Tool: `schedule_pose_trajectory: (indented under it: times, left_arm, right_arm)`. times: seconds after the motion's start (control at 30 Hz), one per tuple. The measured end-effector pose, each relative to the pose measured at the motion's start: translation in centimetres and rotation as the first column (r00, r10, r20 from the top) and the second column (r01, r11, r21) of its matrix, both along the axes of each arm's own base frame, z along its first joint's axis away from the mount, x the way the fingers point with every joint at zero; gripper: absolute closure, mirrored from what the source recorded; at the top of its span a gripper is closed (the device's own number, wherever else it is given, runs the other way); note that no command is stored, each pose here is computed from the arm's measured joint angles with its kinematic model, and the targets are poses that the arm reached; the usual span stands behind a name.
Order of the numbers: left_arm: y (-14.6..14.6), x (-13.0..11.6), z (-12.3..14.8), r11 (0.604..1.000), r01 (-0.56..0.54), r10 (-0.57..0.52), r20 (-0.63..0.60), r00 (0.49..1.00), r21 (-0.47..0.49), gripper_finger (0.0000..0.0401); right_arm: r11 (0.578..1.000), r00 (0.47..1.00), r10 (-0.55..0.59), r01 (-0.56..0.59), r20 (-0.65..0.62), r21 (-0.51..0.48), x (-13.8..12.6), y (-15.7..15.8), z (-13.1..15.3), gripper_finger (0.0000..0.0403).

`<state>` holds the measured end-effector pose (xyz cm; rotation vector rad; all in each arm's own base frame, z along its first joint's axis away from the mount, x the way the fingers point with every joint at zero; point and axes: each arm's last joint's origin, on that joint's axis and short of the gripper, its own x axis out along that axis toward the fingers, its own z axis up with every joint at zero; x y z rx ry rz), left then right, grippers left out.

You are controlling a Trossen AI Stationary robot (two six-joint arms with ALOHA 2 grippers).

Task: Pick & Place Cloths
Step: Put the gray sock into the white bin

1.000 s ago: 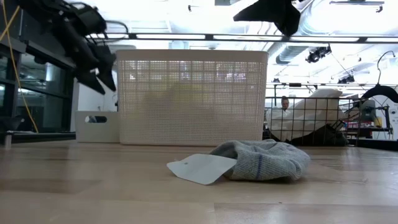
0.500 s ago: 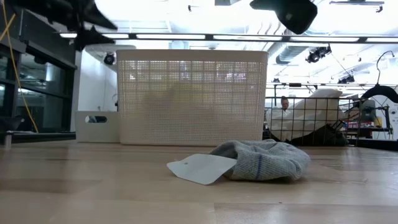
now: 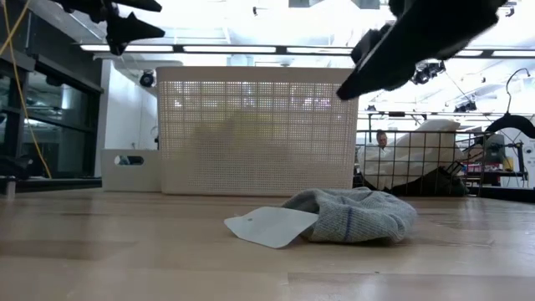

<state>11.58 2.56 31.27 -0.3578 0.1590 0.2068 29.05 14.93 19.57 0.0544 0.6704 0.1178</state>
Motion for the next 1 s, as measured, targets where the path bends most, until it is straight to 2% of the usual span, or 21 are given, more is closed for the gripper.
schedule_pose_trajectory:
  times: [0.13,0.27,0.47,0.6,0.83,1.0]
  left_arm:
    - [-1.3,1.4,-0.5,1.0,0.025,-0.025,-0.049,0.998,0.0,0.0172]
    - [-2.9,2.8,-1.0,0.998,0.071,-0.071,-0.079,0.994,-0.004,0.0172]
    - [-6.0,5.4,-1.6,0.986,0.164,-0.163,-0.078,0.983,0.008,0.0172]
    - [-8.3,6.6,-2.1,0.976,0.217,-0.215,-0.067,0.974,0.015,0.0172]
    - [-11.2,7.5,-3.7,0.982,0.185,-0.178,-0.126,0.976,0.047,0.0172]
    - [-12.7,8.3,-5.4,0.983,0.18,-0.171,-0.188,0.967,0.028,0.0172]
  right_arm:
    - [0.996,0.999,-0.053,0.052,-0.014,-0.075,0.3,-0.1,-1.1,0.0196]
    - [0.984,0.988,-0.132,0.12,-0.086,-0.133,-0.2,-0.6,-2.0,0.0196]
    - [0.97,0.952,-0.229,0.204,-0.205,-0.134,-1.0,-1.0,-3.3,0.0196]
    - [0.966,0.941,-0.245,0.217,-0.232,-0.143,-0.7,-0.9,-4.6,0.0196]
    - [0.961,0.932,-0.255,0.216,-0.257,-0.172,-0.1,-0.6,-7.0,0.0196]
    - [0.957,0.94,-0.273,0.244,-0.207,-0.156,0.5,-0.4,-7.3,0.0196]
